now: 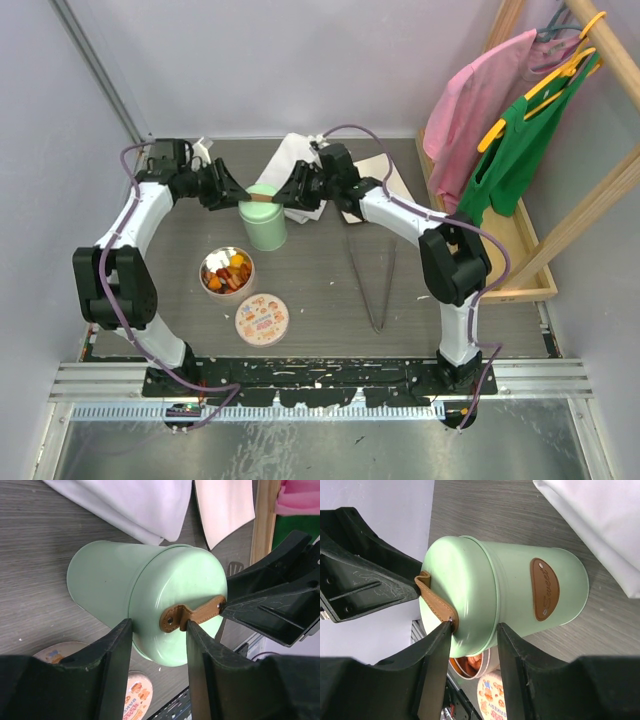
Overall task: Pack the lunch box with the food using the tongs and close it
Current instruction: Close the box lid on the packing box.
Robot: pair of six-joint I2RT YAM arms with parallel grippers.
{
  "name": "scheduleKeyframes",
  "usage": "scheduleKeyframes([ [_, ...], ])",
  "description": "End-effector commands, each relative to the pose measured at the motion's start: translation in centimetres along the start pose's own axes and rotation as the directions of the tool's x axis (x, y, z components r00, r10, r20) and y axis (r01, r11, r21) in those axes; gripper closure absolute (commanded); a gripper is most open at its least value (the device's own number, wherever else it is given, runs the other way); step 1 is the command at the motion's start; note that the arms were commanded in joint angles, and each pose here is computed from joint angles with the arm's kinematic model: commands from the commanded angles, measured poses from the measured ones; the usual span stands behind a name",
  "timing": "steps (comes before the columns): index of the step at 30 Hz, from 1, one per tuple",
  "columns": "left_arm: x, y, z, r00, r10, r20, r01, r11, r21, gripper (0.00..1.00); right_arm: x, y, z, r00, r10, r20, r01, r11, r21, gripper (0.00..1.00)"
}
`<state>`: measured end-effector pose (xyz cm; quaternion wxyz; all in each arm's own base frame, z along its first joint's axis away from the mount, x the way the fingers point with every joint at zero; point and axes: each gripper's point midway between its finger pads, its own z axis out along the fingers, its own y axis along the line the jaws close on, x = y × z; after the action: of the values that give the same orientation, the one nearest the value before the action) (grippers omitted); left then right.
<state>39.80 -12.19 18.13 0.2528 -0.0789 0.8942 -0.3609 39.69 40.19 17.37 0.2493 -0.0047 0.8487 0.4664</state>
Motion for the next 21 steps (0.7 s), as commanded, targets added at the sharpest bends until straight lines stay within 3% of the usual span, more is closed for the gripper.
scheduleKeyframes([
  [1, 5.3, -1.8, 1.7, 0.984, 0.025, -0.178, -0.012, 0.997, 0.073, 0.58, 2.5, -2.2, -2.2, 0.999, 0.007, -0.037, -0.004, 0.995, 0.097, 0.54],
  [9, 9.0, -5.0, 1.1, 0.963, 0.096, -0.251, -0.068, 0.99, 0.121, 0.5, 5.5, -3.9, -6.1, 0.999, 0.046, 0.004, -0.046, 0.992, 0.121, 0.57],
  [16, 10.5, -5.5, 1.0, 0.961, 0.099, -0.26, -0.066, 0.989, 0.13, 0.45, 9.2, -7.7, -6.6, 0.991, 0.133, -0.005, -0.132, 0.987, 0.096, 0.59],
  [21, 10.6, -6.2, 1.0, 0.956, 0.117, -0.27, -0.08, 0.987, 0.143, 0.43, 10.6, -11.4, -6.6, 0.977, 0.211, -0.017, -0.204, 0.96, 0.194, 0.6],
])
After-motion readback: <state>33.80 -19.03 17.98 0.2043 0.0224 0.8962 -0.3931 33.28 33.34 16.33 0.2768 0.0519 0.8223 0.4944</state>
